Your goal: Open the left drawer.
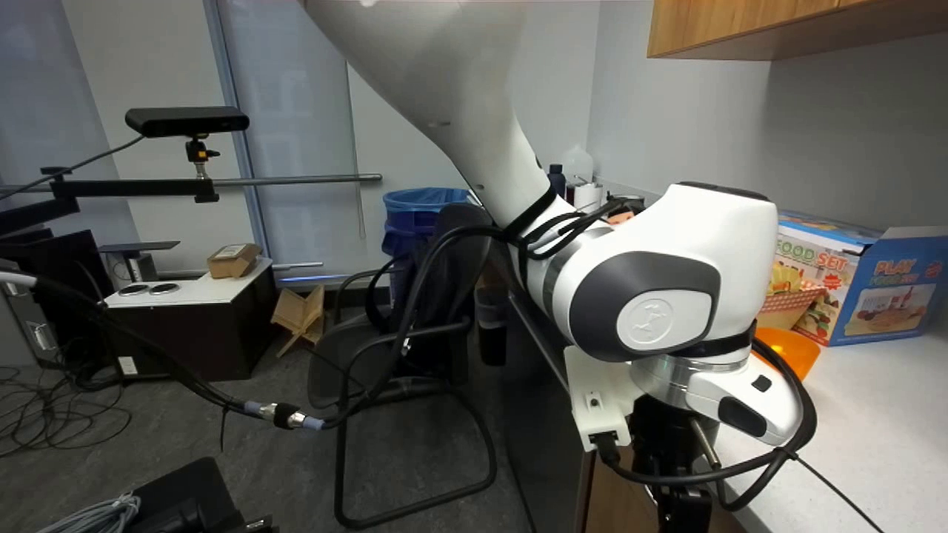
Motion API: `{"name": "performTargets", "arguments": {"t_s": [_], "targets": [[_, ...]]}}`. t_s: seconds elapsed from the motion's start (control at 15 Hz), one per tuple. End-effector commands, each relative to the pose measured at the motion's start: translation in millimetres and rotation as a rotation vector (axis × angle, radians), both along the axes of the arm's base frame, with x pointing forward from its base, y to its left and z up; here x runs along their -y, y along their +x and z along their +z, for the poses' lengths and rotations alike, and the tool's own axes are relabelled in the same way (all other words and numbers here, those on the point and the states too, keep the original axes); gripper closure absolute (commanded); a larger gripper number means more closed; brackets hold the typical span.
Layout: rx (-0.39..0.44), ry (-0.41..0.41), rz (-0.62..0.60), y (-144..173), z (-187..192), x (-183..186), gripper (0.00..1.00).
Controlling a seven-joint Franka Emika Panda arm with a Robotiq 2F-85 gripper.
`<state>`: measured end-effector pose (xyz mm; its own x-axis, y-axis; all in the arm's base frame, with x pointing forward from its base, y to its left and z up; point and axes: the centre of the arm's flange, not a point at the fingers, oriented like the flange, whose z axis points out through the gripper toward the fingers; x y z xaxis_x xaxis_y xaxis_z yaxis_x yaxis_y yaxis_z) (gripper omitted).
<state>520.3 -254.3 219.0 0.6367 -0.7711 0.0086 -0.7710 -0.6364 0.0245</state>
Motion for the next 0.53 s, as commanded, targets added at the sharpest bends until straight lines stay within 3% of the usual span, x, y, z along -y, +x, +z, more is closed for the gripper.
{"name": "performTargets", "arguments": {"t_s": [0.0, 0.47], "targets": [[0.002, 0.004, -0.013, 3.3, -3.2, 1.0, 0.00], [0.004, 0.006, -0.029, 7.6, -6.8, 2.9, 0.00]]}}
